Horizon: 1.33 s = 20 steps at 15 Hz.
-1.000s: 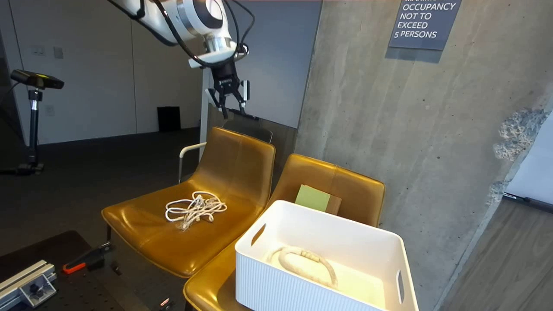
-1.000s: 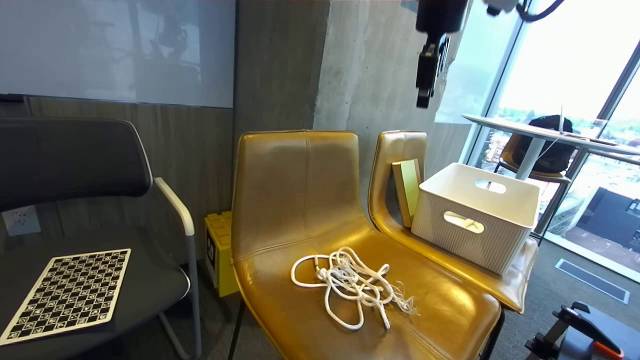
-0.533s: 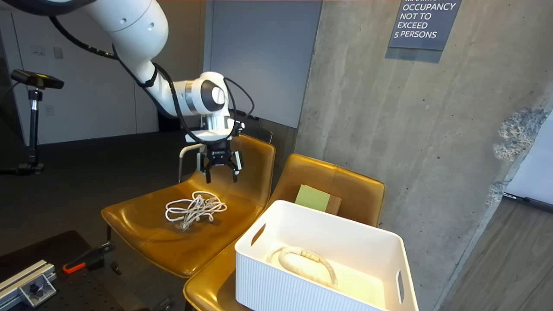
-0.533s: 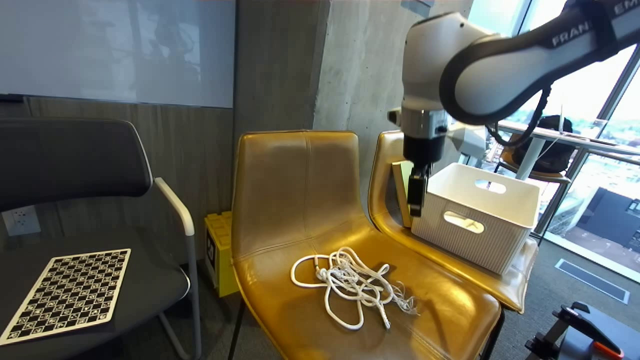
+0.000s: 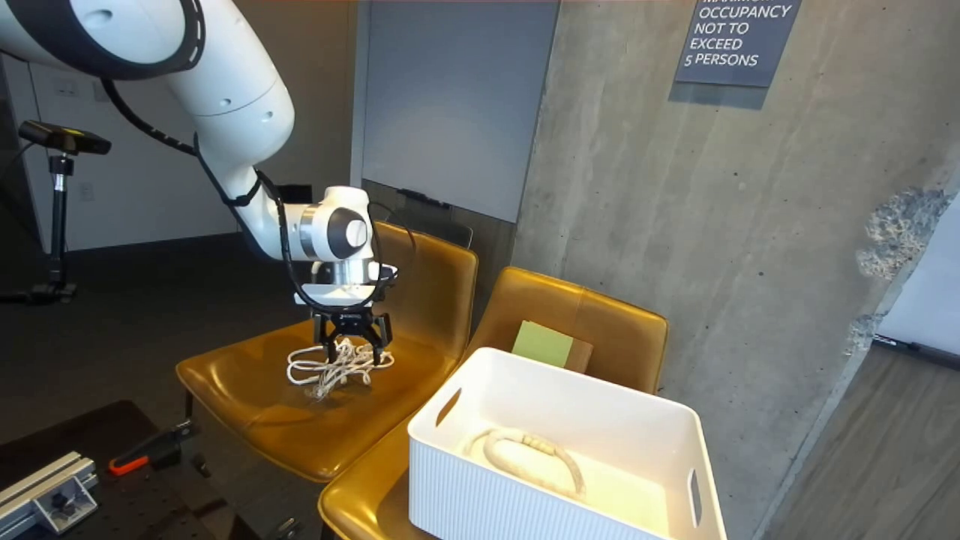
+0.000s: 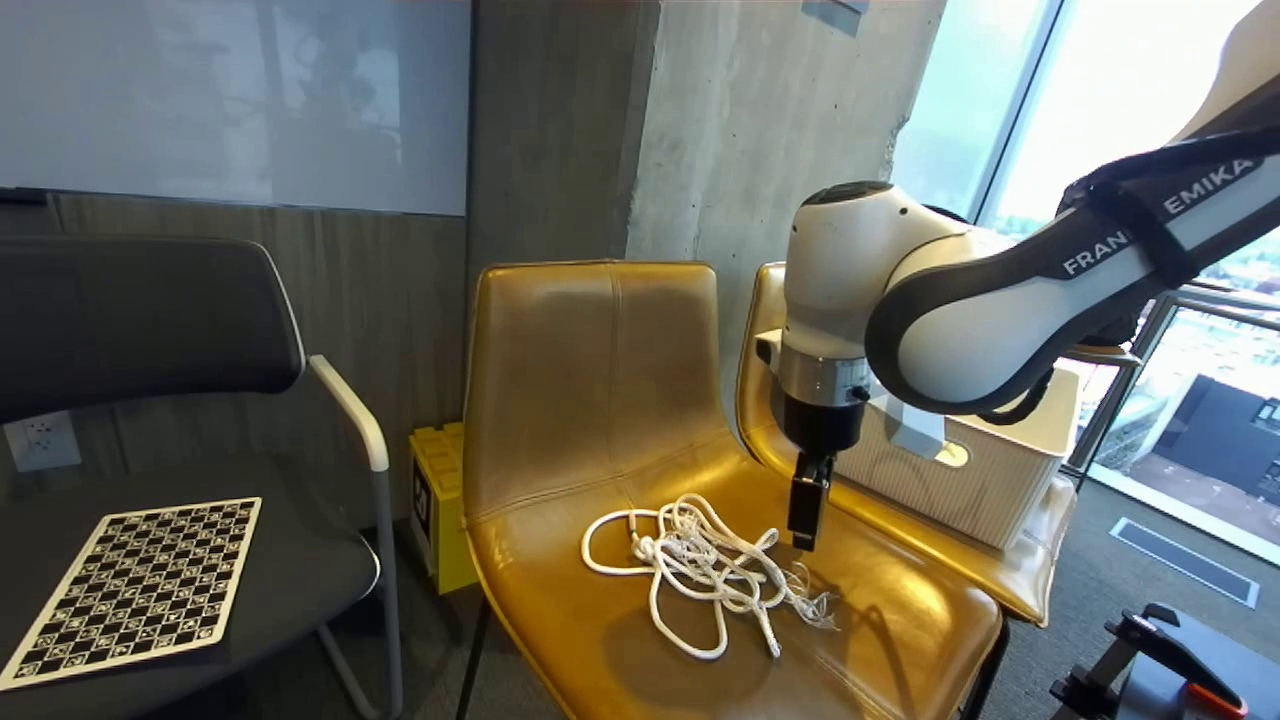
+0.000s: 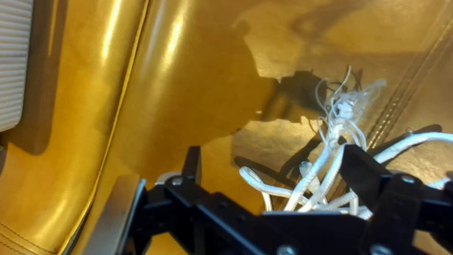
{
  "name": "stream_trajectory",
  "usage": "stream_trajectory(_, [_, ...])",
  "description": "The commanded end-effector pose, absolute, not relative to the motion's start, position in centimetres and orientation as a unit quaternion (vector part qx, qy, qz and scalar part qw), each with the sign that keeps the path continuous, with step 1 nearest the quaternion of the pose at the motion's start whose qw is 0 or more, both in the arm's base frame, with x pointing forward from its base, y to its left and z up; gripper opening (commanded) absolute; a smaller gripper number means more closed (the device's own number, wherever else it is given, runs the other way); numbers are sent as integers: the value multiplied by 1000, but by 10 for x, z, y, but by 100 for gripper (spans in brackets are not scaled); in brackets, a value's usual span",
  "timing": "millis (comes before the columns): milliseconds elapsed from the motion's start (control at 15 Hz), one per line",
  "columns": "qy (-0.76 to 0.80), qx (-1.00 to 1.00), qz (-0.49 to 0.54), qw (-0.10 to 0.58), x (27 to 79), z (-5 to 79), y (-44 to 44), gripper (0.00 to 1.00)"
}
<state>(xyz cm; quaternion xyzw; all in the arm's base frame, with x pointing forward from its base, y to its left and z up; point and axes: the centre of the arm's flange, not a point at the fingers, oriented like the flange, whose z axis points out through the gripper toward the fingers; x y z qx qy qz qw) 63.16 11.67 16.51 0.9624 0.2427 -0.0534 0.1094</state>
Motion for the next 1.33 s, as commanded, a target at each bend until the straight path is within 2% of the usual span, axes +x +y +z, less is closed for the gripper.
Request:
stream_trajectory(0, [235,968,-26,89,642,180,133,100])
stream_trajectory(400, [204,977,-22,55,649,178,130,100])
stream_trajectory(1000, [210,975,-40,61,635,143,143,99])
stream_trajectory(1067, [212,974,-43,62,633,138,146,91])
stream_trajectory(1133, [213,974,-46,62,633,135,147,75])
stream_trajectory(1200, [213,974,-48,62,633,131,148,73])
stream_trajectory(1267, [214,974,-49,61,632,129,149,66])
